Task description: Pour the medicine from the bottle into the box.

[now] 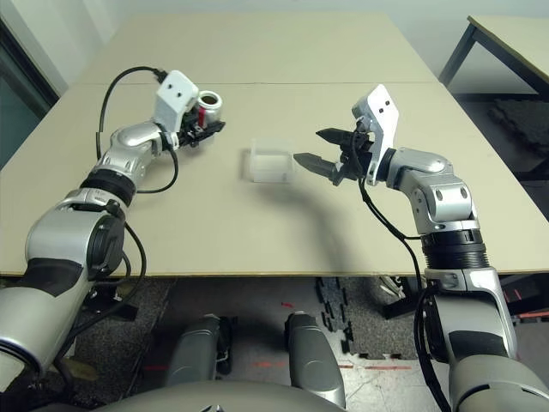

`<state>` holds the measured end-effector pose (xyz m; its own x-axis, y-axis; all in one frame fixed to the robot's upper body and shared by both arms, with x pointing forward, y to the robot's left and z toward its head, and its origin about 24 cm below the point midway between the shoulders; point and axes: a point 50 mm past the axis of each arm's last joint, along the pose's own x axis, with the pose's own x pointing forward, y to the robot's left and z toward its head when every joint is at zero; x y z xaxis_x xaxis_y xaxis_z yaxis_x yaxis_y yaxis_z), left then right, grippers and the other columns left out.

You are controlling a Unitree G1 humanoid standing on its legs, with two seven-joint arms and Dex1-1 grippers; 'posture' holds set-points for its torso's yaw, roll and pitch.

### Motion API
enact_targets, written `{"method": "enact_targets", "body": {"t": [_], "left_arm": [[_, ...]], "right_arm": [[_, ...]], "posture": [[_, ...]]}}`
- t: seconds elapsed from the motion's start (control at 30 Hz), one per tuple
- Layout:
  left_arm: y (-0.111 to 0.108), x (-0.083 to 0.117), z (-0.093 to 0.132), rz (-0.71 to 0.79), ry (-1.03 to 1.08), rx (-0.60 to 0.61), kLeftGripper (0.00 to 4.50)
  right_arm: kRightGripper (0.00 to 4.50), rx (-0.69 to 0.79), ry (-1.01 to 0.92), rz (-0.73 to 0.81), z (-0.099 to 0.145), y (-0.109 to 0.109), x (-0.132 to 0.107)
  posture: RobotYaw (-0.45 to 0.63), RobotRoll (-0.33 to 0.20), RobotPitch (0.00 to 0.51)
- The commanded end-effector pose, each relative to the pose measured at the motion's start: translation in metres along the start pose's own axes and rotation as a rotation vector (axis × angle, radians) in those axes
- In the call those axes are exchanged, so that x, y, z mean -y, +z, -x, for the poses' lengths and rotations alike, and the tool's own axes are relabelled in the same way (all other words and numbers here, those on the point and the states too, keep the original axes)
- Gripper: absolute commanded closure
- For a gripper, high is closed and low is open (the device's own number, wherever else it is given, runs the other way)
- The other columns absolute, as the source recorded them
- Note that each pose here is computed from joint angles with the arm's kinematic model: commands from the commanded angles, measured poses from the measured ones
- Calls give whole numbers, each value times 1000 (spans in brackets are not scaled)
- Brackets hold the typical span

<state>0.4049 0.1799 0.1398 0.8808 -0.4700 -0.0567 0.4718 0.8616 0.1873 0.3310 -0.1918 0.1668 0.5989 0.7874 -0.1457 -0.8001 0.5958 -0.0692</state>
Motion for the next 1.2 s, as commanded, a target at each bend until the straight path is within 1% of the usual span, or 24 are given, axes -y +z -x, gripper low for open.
{"method": "enact_targets", "body": {"t": [0.03,0.17,0.37,0.53,0.7,0.93,1.03,1.2], "left_arm": [[-13,3,6,61,17,33,1751],[-27,5,11,91,51,29,1751],[-36,9,15,152,49,58,1751],[-42,6,19,207,73,67,1751],[-48,7,24,223,64,63,37],[-55,12,30,239,40,94,37],[-58,12,36,237,45,106,37],[-65,11,51,240,72,119,37]], "right_arm": [[0,1,9,14,-4,2,0],[0,3,10,15,-4,3,1],[0,5,4,14,-2,4,2],[0,6,1,12,-1,3,1],[0,7,-4,11,0,3,2],[0,12,-1,5,-2,3,1],[0,14,0,3,-3,2,1],[0,19,7,-6,-5,1,-2]], "posture": [[-65,0,99],[-66,0,99],[-76,0,97],[-86,0,95],[-86,0,94],[-73,0,94],[-63,0,96],[-36,0,100]]}}
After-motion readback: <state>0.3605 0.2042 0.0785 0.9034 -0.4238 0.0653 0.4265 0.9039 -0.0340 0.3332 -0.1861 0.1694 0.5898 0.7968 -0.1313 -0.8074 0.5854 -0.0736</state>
